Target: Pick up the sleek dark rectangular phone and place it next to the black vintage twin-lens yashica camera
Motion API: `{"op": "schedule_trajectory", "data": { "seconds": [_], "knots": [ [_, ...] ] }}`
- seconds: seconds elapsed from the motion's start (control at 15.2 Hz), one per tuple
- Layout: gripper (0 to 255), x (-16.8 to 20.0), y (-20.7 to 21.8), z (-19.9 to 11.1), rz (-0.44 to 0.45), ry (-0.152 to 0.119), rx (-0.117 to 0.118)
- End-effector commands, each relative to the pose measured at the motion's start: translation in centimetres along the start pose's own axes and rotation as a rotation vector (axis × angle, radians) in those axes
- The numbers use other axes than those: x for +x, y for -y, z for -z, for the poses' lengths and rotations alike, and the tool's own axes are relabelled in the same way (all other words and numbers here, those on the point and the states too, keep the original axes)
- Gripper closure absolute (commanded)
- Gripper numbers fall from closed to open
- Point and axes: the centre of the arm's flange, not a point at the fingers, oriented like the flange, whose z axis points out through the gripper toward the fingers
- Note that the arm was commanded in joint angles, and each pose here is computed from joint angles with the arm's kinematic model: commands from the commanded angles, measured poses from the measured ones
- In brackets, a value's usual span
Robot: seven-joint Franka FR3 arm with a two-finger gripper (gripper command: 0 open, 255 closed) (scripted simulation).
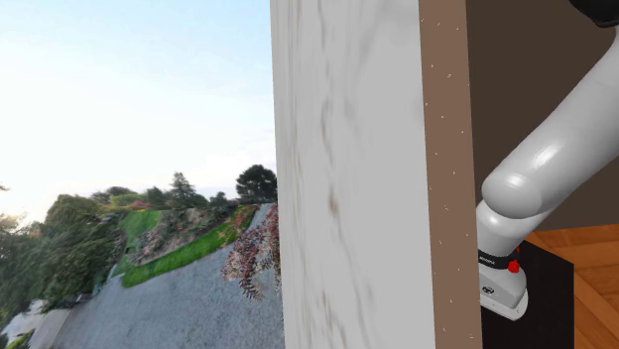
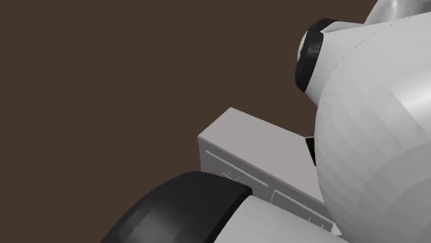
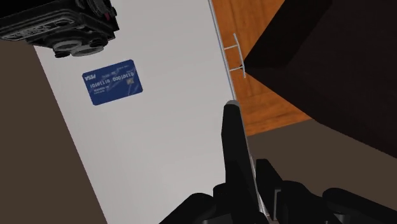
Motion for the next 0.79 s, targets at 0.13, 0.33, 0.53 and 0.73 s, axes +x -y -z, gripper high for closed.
{"op": "schedule_trajectory", "data": {
  "seconds": [0.13, 0.33, 0.53, 0.73],
  "knots": [
    [255, -5.3, -0.6, 0.0, 0.002, 0.000, 0.000],
    [255, -9.2, -1.2, 0.0, 0.002, 0.000, 0.000],
    [255, -11.4, -1.5, -1.1, 0.002, 0.000, 0.000],
    [255, -11.4, -1.4, -2.7, 0.002, 0.000, 0.000]
  ]
}}
